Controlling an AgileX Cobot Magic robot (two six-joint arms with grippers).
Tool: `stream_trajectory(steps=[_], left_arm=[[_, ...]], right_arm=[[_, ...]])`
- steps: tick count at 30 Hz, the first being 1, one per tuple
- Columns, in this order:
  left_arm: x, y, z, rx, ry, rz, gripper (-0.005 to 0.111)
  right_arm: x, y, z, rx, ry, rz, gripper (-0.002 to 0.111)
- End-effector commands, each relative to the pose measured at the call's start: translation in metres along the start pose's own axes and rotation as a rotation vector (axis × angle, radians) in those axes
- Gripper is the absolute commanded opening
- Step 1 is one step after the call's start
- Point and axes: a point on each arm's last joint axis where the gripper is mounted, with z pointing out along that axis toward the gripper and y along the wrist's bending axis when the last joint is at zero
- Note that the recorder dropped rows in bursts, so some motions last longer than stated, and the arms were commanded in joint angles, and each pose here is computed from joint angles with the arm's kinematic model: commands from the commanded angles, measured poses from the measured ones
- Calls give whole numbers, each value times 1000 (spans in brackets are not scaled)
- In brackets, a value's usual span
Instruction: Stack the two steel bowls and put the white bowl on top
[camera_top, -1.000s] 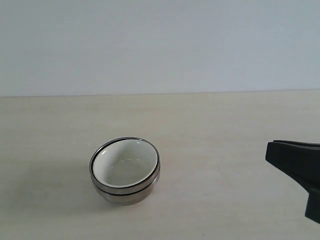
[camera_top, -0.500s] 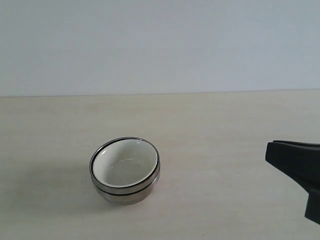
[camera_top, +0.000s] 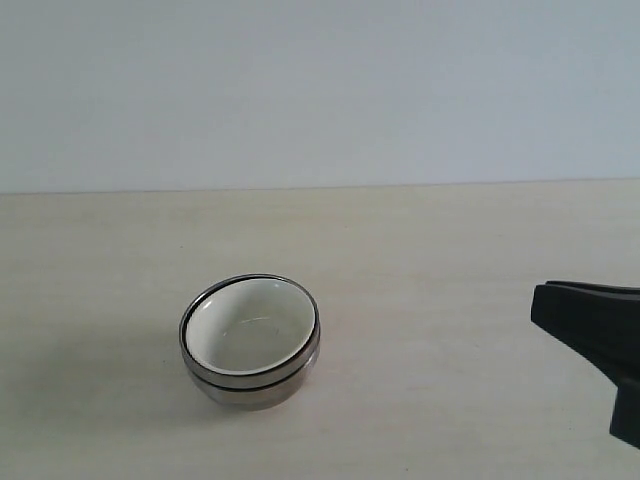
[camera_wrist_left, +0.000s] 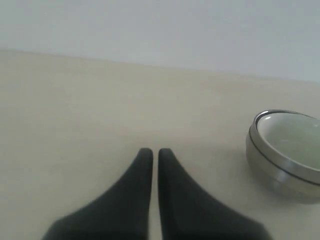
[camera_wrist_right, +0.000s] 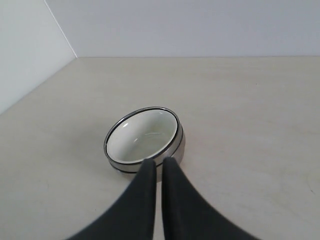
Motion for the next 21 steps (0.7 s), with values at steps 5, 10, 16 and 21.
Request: stream_trajectory(steps=[5, 10, 16, 21], left_arm=[[3, 2, 0, -19, 24, 70, 4], [3, 3, 0, -52, 22, 63, 4], [3, 3, 0, -52, 22, 63, 4], [3, 3, 0, -52, 22, 63, 4]], right_arm=[[0, 0, 0, 2, -5, -9, 0], [0, 0, 0, 2, -5, -9, 0], [0, 0, 0, 2, -5, -9, 0], [0, 0, 0, 2, -5, -9, 0]])
